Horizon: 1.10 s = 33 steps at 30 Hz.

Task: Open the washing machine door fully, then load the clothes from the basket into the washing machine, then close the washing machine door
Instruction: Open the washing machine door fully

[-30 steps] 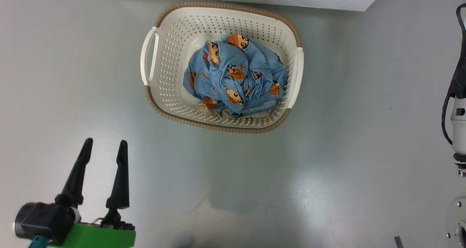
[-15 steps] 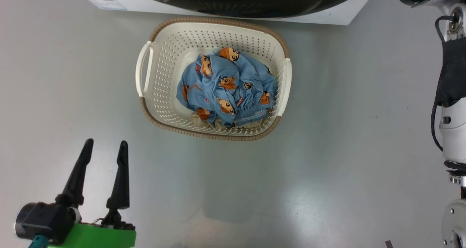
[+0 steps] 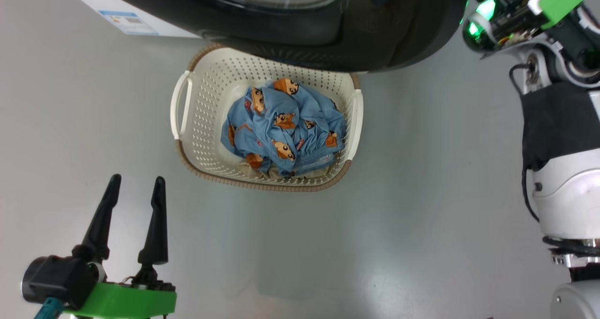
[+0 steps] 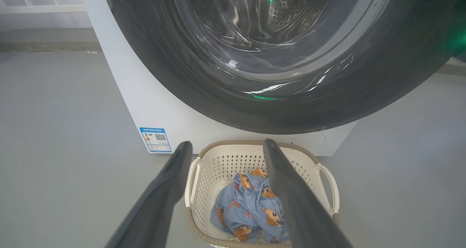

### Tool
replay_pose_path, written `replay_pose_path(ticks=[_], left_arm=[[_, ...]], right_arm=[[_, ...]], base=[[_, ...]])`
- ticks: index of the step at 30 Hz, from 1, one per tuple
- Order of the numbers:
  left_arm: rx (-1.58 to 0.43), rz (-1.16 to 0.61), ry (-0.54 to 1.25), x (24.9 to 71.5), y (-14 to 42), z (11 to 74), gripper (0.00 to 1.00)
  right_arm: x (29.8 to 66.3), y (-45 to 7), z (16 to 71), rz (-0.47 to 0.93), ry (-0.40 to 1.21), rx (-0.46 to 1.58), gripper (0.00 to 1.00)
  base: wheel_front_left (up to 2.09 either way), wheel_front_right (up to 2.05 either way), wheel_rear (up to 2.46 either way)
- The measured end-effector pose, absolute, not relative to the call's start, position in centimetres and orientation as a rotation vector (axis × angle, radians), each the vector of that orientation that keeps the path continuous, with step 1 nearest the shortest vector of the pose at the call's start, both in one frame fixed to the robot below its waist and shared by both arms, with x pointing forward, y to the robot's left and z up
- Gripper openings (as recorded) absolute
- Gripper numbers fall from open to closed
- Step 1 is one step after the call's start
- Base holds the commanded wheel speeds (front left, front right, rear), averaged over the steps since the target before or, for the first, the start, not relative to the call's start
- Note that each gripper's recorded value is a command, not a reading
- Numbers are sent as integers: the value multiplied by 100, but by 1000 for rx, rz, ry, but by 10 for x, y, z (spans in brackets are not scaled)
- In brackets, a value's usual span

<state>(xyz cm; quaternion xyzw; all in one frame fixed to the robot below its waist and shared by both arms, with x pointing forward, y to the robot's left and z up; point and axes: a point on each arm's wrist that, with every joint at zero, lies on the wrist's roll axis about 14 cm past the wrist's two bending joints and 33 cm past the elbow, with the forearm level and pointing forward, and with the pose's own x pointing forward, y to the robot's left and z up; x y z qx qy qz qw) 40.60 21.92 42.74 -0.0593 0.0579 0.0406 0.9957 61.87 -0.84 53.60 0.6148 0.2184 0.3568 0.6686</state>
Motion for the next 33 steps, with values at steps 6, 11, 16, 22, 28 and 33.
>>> replay_pose_path(ticks=[6,11,16,22,28,33], left_arm=[[-135,61,83,407,212,439,100],[-145,43,45,406,206,453,100],[-153,27,6,405,202,467,100],[-172,6,-38,403,195,483,100],[-187,-5,-67,400,192,493,100],[-210,7,-77,392,194,498,100]], right_arm=[[598,-4,535,802,531,1377,0],[579,0,539,807,561,1372,0],[563,-1,549,812,565,1363,0],[538,2,553,818,594,1335,0],[523,7,554,822,615,1323,0],[509,17,554,838,642,1334,0]], base=[[0,0,0],[0,0,0],[0,0,0],[0,0,0],[0,0,0],[0,0,0]])
